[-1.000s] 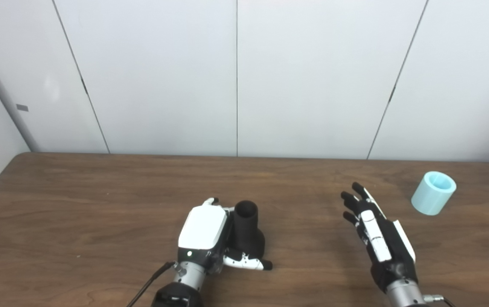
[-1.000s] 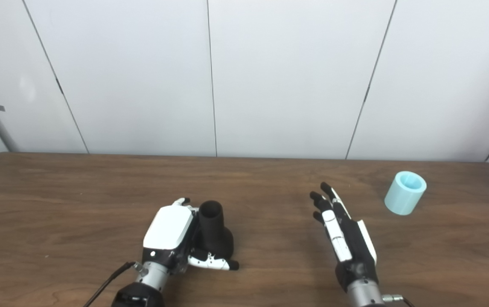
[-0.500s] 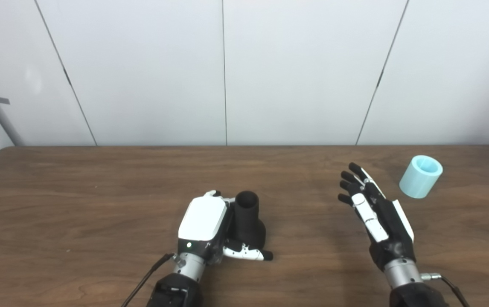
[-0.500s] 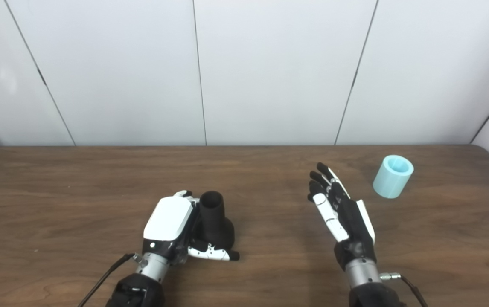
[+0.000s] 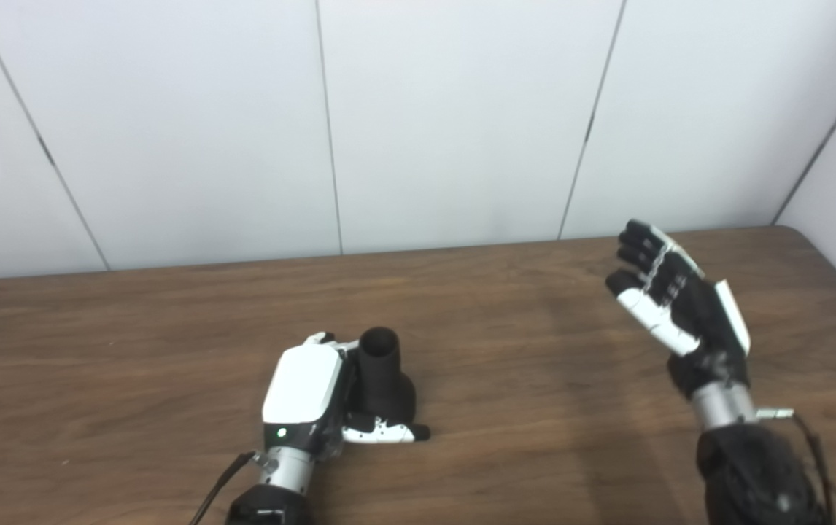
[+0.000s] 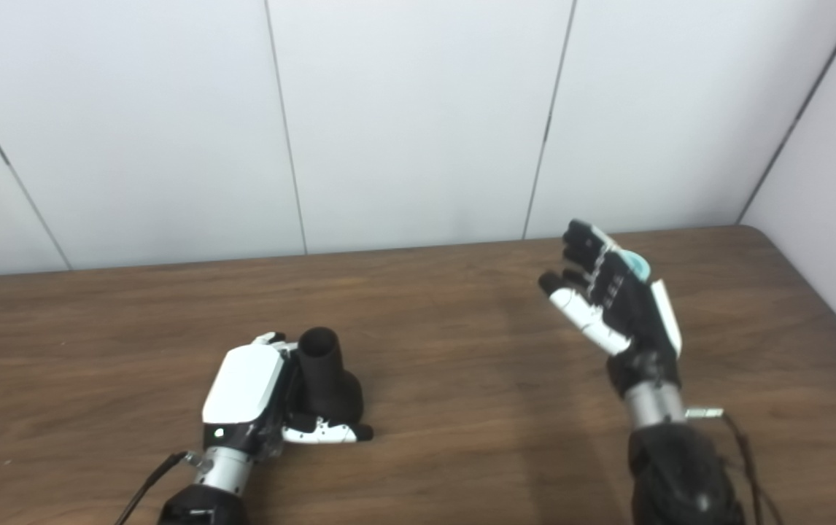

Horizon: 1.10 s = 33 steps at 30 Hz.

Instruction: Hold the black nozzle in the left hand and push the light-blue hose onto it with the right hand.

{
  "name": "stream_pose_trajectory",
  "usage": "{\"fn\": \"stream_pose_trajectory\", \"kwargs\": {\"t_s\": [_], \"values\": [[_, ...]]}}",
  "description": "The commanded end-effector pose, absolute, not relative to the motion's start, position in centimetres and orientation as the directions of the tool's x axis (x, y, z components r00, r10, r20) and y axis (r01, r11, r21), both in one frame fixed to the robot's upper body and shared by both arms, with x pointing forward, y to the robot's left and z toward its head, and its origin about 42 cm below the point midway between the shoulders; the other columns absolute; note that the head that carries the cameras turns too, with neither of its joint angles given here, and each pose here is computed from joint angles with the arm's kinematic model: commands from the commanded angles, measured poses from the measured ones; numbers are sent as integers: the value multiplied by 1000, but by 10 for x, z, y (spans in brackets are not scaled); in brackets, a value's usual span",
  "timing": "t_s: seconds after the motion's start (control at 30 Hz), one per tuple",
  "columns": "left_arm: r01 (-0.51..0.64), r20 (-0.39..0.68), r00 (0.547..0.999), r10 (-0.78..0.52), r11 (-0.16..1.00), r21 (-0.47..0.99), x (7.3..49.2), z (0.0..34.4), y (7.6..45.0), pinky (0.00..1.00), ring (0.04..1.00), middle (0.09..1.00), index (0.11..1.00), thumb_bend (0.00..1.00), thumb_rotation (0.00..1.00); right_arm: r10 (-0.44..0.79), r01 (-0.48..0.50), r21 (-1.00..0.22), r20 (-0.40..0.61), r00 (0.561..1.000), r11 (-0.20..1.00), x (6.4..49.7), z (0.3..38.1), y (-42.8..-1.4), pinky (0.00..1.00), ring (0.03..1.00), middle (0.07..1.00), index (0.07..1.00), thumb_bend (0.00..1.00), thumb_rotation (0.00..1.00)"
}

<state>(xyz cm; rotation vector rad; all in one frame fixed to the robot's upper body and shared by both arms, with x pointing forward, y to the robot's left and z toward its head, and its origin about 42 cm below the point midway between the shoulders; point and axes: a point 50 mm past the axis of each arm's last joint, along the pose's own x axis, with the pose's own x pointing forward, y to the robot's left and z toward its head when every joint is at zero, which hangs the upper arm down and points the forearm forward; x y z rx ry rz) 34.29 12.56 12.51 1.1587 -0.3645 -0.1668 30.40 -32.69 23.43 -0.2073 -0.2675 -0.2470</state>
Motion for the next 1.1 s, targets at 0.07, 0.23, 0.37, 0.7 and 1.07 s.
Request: {"fn": "stream_pose_trajectory", "kwargs": {"t_s": [0.07, 0.23, 0.37, 0.7, 1.07], "values": [[20, 119, 937, -327, 390, 921, 339, 110, 129, 853, 614, 477, 491, 526, 0, -213, 355, -353, 382, 899, 866, 317, 263, -350, 720, 804, 835, 834, 651, 454], [24, 108, 940, -322, 379, 925, 336, 109, 136, 860, 616, 476, 492, 526, 0, -174, 404, -593, 407, 897, 696, 329, 287, -380, 768, 815, 836, 819, 673, 417], [25, 105, 940, -323, 375, 927, 335, 109, 140, 855, 612, 481, 490, 526, 0, -142, 415, -751, 403, 904, 513, 341, 297, -393, 729, 793, 818, 822, 692, 379], [21, 112, 937, -332, 371, 929, 337, 112, 146, 849, 604, 494, 484, 525, 0, -116, 244, -954, 227, 967, 173, 395, 307, -425, 866, 893, 863, 836, 796, 317], [24, 107, 936, -336, 363, 932, 336, 114, 151, 843, 602, 494, 484, 525, 0, -173, 115, -972, 80, 982, 206, 439, 284, -430, 828, 887, 858, 813, 932, 379]]}}
